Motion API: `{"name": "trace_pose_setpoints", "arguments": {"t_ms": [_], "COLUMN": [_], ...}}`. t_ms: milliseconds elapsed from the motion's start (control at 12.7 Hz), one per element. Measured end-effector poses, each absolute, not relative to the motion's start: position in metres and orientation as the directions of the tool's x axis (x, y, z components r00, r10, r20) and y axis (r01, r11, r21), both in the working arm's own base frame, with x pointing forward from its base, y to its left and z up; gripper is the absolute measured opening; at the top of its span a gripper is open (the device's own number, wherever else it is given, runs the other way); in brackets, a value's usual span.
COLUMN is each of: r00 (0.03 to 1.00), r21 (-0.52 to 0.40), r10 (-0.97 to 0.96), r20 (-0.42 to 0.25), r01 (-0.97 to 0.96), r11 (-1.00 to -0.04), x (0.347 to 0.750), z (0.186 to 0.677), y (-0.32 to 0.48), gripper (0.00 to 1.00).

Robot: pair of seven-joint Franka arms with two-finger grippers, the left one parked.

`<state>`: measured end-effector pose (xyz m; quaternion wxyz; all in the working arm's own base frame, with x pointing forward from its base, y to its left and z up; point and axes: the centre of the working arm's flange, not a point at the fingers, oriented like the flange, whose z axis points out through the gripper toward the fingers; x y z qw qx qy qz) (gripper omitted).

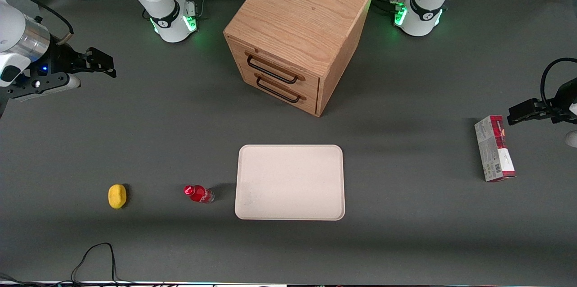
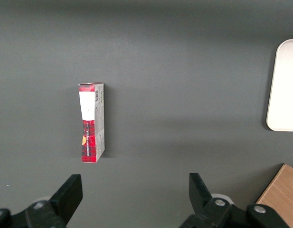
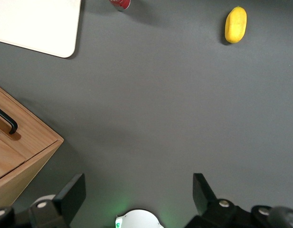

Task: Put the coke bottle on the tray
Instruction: 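Move the open right gripper down toward the red Coca-Cola bottle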

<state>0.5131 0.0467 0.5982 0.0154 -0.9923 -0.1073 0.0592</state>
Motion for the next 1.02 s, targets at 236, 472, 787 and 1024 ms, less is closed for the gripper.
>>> {"name": "trace_pose_setpoints", "arguments": {"t_ms": [236, 472, 787, 1024], "r00": [0.966, 0.971, 0.987, 0.987], "r21": [-0.04, -0.022, -0.022, -0.023], "r10": [0.224, 0.175, 0.038, 0.023], "r20": [-0.126, -0.164, -0.156, -0.157], "r01": [0.221, 0.174, 0.035, 0.02], "r11": [-0.974, -0.985, -0.999, -1.0], "x": [0.528, 0.572, 0.653, 0.675], "z": [0.608, 0.607, 0.559, 0.532], "y": [0.06, 0.106, 0.178, 0.186], "gripper": [1.0, 1.0, 1.0, 1.0]}}
